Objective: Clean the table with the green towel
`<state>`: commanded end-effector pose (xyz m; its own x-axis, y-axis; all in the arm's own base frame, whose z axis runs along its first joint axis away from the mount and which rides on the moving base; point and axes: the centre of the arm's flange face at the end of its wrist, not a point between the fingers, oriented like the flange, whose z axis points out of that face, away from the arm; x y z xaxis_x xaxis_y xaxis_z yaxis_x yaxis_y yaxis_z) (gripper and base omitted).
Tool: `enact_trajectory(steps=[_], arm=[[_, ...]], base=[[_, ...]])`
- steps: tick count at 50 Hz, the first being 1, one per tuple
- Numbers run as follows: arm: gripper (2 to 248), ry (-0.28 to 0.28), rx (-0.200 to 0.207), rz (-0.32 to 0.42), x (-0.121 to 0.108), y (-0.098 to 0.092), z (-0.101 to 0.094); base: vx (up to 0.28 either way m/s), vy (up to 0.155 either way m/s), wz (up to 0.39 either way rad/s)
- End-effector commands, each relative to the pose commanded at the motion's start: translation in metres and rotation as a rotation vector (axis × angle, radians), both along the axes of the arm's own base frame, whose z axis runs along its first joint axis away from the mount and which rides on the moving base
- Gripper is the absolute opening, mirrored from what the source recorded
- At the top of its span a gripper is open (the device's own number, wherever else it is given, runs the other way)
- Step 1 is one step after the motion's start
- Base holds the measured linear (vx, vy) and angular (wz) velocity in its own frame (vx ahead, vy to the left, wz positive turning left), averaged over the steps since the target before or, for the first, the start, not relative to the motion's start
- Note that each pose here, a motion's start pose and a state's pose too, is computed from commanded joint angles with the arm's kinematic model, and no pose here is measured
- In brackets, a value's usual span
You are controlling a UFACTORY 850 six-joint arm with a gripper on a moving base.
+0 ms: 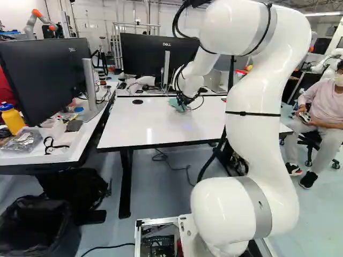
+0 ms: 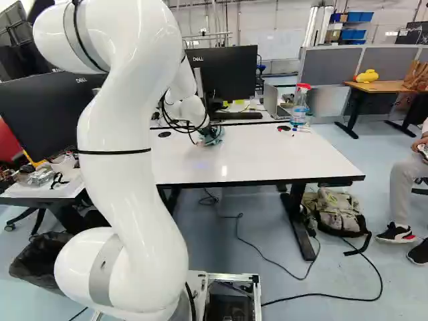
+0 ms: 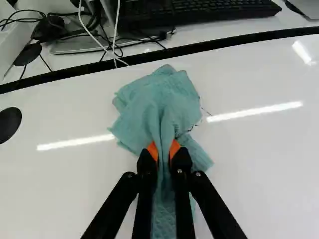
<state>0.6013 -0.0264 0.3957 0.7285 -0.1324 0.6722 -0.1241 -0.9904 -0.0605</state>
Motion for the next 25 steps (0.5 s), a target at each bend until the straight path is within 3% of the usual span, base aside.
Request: enact_trajectory(steps=[10,25], arm=[[45,0.007,0.000,-0.019,-0.012,-0.011,0.001],[45,0.001,0.000,-0.059,-0.004,-0.035,0.000]], base=[[0.000,0.000,0.000],[0.000,0.000,0.000]])
